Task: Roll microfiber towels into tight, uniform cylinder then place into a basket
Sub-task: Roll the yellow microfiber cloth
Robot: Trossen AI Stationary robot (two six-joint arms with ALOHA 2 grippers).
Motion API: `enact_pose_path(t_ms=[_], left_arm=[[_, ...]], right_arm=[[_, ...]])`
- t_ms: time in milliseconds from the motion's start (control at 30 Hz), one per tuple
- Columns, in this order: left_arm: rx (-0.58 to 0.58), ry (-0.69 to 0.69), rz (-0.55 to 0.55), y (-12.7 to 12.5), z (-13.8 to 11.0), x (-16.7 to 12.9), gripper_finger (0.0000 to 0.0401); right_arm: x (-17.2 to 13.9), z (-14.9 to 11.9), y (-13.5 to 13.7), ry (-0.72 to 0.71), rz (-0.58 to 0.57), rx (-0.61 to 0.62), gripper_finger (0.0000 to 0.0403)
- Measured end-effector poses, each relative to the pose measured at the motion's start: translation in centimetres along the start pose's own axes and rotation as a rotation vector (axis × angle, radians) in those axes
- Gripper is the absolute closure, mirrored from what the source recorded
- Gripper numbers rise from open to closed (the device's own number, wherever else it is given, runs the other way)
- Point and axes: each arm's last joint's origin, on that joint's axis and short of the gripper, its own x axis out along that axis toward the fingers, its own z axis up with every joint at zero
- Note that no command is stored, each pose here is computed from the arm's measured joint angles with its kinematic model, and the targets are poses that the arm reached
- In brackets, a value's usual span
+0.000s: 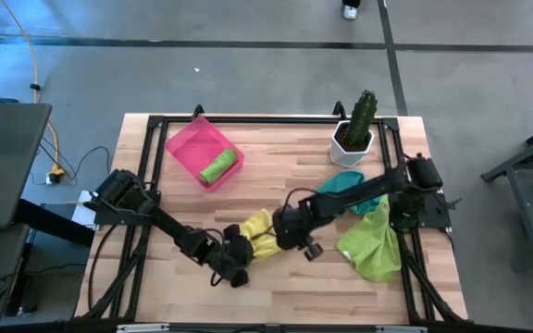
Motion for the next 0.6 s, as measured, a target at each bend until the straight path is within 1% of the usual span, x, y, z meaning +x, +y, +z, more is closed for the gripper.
enact_pose_path(t_ms=[133,233,333,400,433,533,600], left_arm=[[0.086,0.016,-0.028,-0.1,0.1,-0.1,0.0395],[0.137,0.044,-0.093,-0.2,0.1,-0.1,0.0395],[0.114,0.086,-0.205,-0.2,0.7,0.1,0.0395],[0.090,0.120,-0.287,-0.1,1.0,0.2,0.0395],[0.076,0.131,-0.306,0.0,1.1,0.3,0.0395],[0.057,0.140,-0.319,0.3,1.3,0.4,0.0395],[0.055,0.140,-0.317,0.4,1.4,0.5,0.0395]], right_arm=[[-0.1,-0.3,1.3,0.065,0.038,-0.025,0.0274],[-0.2,-0.9,1.3,0.121,0.057,-0.011,0.0274],[-0.3,-1.6,0.7,0.161,0.065,0.019,0.0274],[-0.4,-1.9,0.2,0.173,0.062,0.060,0.0274],[-0.5,-2.0,-0.1,0.176,0.060,0.081,0.0274],[-0.4,-2.4,-0.3,0.178,0.064,0.127,0.0274],[-0.3,-3.4,0.1,0.158,0.082,0.130,0.0274]])
